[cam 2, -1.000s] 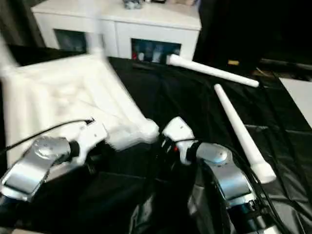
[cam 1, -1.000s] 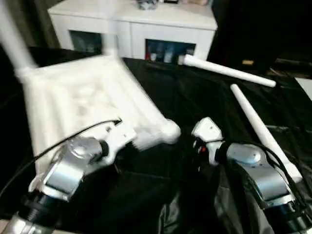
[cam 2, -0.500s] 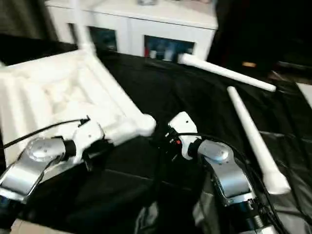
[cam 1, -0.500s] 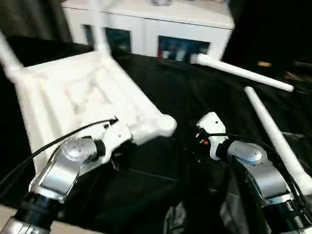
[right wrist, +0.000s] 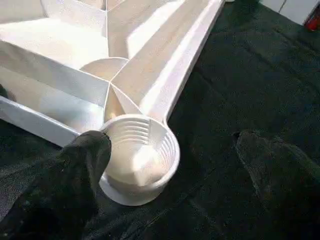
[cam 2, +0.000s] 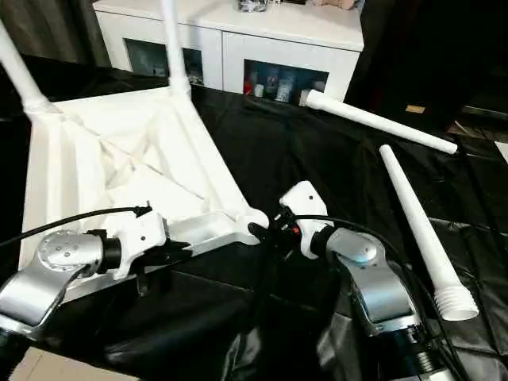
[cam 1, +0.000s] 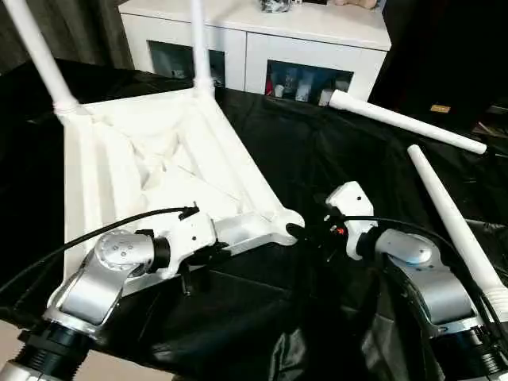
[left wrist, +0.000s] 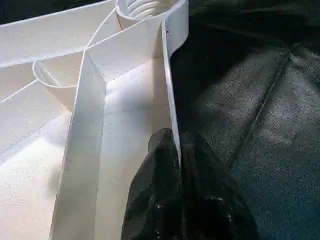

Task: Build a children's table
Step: Rotate table base, then move to table

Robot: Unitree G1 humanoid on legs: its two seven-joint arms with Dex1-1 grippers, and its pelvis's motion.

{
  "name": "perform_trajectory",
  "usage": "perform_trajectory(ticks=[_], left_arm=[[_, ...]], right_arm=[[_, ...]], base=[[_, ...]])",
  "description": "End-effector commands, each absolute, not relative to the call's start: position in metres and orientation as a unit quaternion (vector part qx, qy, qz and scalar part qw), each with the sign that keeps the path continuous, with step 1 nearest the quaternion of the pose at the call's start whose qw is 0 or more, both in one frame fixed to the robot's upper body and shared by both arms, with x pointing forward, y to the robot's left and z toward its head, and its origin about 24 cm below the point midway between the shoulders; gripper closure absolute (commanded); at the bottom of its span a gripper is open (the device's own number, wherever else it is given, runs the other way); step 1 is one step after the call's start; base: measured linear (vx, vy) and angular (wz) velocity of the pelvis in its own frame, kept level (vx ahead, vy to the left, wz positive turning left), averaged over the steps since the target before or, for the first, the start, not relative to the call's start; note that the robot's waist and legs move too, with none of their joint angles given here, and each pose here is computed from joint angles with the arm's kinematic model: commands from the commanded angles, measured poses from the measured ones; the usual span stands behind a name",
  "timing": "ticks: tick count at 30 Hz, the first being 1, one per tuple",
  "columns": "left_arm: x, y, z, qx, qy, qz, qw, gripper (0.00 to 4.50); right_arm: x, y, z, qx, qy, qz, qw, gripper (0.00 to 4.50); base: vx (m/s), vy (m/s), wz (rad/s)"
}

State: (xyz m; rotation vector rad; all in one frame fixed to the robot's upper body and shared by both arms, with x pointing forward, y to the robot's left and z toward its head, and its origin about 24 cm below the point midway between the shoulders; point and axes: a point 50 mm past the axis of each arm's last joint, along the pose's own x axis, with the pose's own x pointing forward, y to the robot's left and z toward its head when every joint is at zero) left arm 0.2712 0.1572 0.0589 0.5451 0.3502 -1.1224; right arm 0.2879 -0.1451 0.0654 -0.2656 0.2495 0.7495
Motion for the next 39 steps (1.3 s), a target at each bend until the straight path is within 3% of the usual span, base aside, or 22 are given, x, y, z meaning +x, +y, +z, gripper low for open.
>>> perform_trajectory(ticks=[1, 2, 15, 17, 18, 21, 24, 32, 39], left_arm=[[0.278, 0.152, 0.073, 0.241, 0.117, -0.519, 0.812, 4.48], [0.28, 0.154, 0.075, 0.24, 0.113, -0.51, 0.818, 4.03], [0.28, 0.174, 0.104, 0.13, 0.057, -0.446, 0.884, 3.09], [0.295, 0.181, 0.11, 0.135, 0.037, -0.343, 0.929, 3.05], [0.303, 0.186, 0.111, 0.098, 0.033, -0.274, 0.956, 2.96], [0.303, 0.186, 0.111, 0.058, -0.007, -0.183, 0.981, 2.96], [0.291, 0.184, 0.099, -0.015, 0.022, -0.085, 0.996, 2.96], [0.294, 0.166, 0.101, 0.006, 0.011, -0.054, 0.998, 2.96], [0.299, 0.167, 0.108, 0.045, 0.0, -0.034, 0.998, 2.96]], right_arm=[[0.288, -0.149, 0.069, -0.124, 0.117, 0.351, 0.921, 0.0], [0.288, -0.149, 0.07, -0.124, 0.116, 0.35, 0.921, 0.0], [0.287, -0.148, 0.076, -0.095, 0.103, 0.33, 0.933, 0.0], [0.289, -0.148, 0.08, -0.088, 0.095, 0.315, 0.94, 0.0], [0.293, -0.149, 0.085, -0.083, 0.077, 0.277, 0.954, 0.0], [0.302, -0.154, 0.084, -0.054, 0.084, 0.171, 0.98, 0.0], [0.3, -0.152, 0.081, -0.047, 0.081, 0.128, 0.987, 0.0], [0.301, -0.14, 0.082, -0.007, 0.087, 0.146, 0.985, 0.0], [0.297, -0.136, 0.081, -0.014, 0.091, 0.163, 0.982, 0.0]], base=[[0.0, 0.0, 0.0], [0.0, 0.0, 0.0], [0.0, 0.0, 0.0], [0.0, 0.0, 0.0], [0.0, 0.0, 0.0], [0.0, 0.0, 0.0], [0.0, 0.0, 0.0], [0.0, 0.0, 0.0], [0.0, -0.163, 0.08]])
